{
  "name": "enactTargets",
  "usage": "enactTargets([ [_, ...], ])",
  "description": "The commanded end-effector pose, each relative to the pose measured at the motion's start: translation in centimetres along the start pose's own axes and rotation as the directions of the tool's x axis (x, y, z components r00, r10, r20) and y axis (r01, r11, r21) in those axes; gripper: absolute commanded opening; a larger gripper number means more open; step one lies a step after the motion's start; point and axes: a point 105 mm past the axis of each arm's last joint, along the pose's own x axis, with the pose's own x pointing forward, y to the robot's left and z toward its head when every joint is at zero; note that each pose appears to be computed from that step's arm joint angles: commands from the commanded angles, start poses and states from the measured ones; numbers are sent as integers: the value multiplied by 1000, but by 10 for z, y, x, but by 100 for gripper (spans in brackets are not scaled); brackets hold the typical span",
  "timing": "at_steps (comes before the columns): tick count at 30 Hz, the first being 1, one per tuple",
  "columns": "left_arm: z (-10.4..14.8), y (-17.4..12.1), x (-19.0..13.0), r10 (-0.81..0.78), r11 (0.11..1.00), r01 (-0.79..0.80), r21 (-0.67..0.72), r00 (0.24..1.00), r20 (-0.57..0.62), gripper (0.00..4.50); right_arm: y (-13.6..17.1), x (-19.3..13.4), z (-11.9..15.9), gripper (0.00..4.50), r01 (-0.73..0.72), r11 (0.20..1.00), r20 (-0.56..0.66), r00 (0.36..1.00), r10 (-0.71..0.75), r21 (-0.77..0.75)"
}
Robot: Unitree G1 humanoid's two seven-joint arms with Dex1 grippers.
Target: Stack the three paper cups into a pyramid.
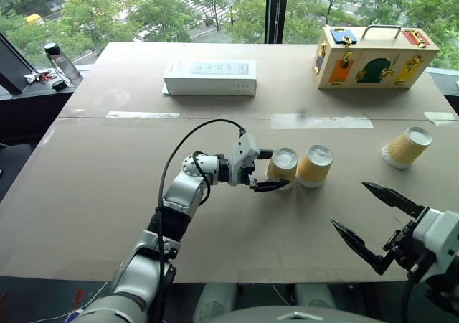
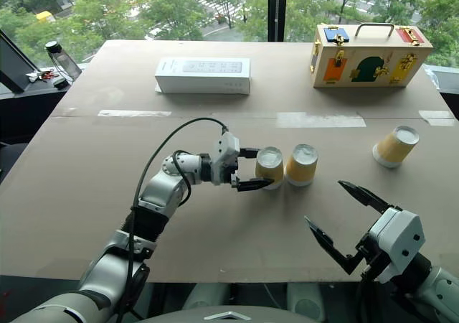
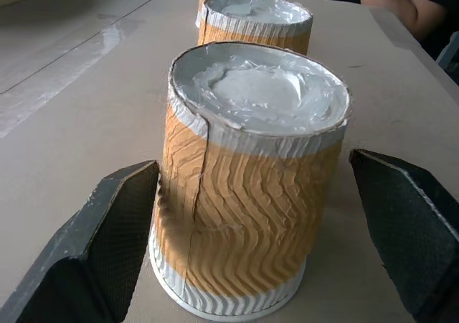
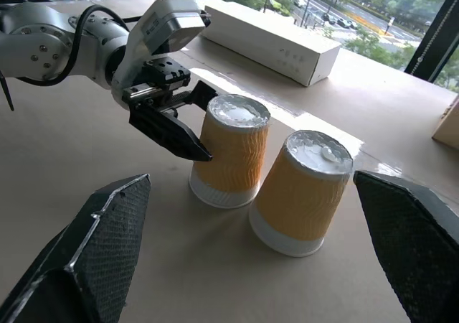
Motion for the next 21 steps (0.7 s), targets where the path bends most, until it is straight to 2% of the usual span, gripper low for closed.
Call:
enactTargets([
  [1,20,2,-23,50,999,-51,12,997,61,448,-35,4,-3,450,179,983,-18,984,-179,-43],
  [5,26,-3,-49,112,994,-112,2,991,70,448,-82,7,-17,450,379,923,-70,921,-384,-72],
  [8,37,-20,-66,66,998,-67,3,986,152,448,-116,11,-23,450,505,860,-94,855,-510,-67],
  [11,54,-43,-76,-44,997,55,-53,982,183,448,-148,18,-30,450,585,808,-128,798,-590,-74],
  [13,65,-51,-77,-78,995,87,-39,977,200,448,-165,21,-34,450,631,773,-149,759,-633,-67],
  [17,87,-61,-73,-88,994,99,-35,967,237,448,-194,29,-44,450,716,697,-214,676,-705,-33],
  [21,95,-68,-69,-90,994,101,-30,963,252,448,-208,36,-49,450,746,666,-253,648,-719,17],
])
